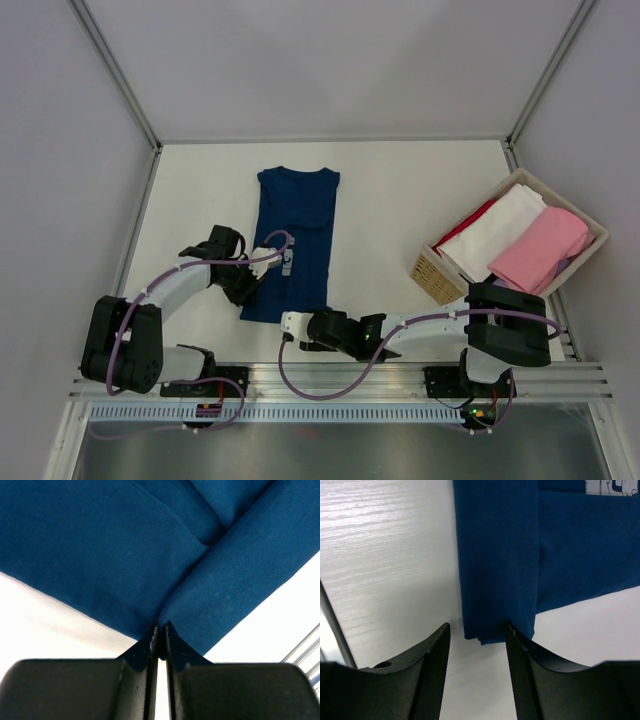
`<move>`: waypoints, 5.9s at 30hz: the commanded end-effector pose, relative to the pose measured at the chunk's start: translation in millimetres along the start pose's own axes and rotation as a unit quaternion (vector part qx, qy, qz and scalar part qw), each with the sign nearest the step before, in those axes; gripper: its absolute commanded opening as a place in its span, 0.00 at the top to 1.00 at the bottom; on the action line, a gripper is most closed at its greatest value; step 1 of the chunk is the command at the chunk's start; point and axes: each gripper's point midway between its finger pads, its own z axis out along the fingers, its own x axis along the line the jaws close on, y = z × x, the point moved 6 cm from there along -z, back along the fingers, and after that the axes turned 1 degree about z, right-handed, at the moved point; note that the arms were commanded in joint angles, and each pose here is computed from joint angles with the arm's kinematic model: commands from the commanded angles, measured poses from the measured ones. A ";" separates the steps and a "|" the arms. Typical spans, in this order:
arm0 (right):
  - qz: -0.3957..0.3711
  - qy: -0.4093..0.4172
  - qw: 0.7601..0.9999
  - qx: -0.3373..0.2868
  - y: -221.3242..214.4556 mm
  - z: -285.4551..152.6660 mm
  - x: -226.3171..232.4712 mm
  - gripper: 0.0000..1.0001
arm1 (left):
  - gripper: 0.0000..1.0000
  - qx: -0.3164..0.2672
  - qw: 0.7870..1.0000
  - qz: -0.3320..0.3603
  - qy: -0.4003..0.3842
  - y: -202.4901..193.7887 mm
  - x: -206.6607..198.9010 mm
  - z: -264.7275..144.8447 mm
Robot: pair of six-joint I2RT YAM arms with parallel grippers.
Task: Roll the t-shirts
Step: Roll the tshirt
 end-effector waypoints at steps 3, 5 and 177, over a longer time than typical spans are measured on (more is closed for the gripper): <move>-0.013 -0.028 0.999 0.020 -0.5 7.0 -5.0 0.63 | 0.84 -0.010 0.999 -0.014 0.027 7.4 8.3 -4.3; -0.011 -0.025 0.999 0.040 -7.1 12.3 -1.6 0.86 | 0.82 -0.012 0.999 -0.015 0.036 9.4 10.0 -7.8; 0.344 0.116 0.922 -0.137 7.6 -18.4 -117.6 0.57 | 0.98 0.010 0.941 0.321 0.102 -2.4 -41.2 -9.3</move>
